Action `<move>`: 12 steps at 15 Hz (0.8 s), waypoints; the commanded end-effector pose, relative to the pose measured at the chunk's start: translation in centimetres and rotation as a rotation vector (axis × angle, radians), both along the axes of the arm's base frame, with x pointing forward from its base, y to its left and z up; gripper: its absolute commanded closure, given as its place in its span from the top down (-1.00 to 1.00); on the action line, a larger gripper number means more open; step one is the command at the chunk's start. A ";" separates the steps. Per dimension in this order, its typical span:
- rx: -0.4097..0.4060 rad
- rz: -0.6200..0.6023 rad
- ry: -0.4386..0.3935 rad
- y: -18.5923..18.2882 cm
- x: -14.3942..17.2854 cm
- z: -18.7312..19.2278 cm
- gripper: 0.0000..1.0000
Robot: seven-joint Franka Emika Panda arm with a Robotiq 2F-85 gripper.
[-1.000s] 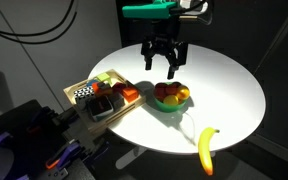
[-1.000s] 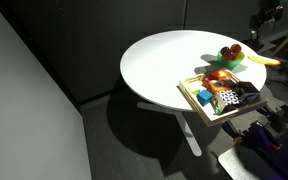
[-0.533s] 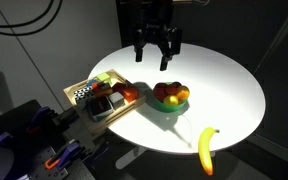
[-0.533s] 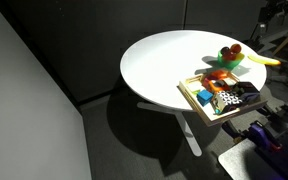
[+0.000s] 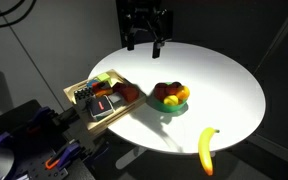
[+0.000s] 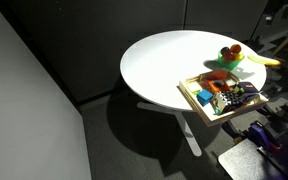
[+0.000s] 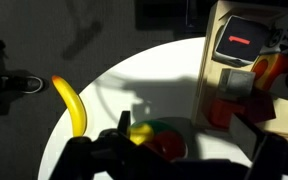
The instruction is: Pick up the red fruit on the table and put it in the bowl
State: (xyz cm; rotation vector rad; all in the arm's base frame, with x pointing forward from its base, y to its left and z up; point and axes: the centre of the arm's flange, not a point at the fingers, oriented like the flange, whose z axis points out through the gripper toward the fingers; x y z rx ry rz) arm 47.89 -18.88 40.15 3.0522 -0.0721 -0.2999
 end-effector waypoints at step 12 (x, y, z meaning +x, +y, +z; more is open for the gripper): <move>0.027 -0.020 -0.121 0.7 -0.4 0.7 1.00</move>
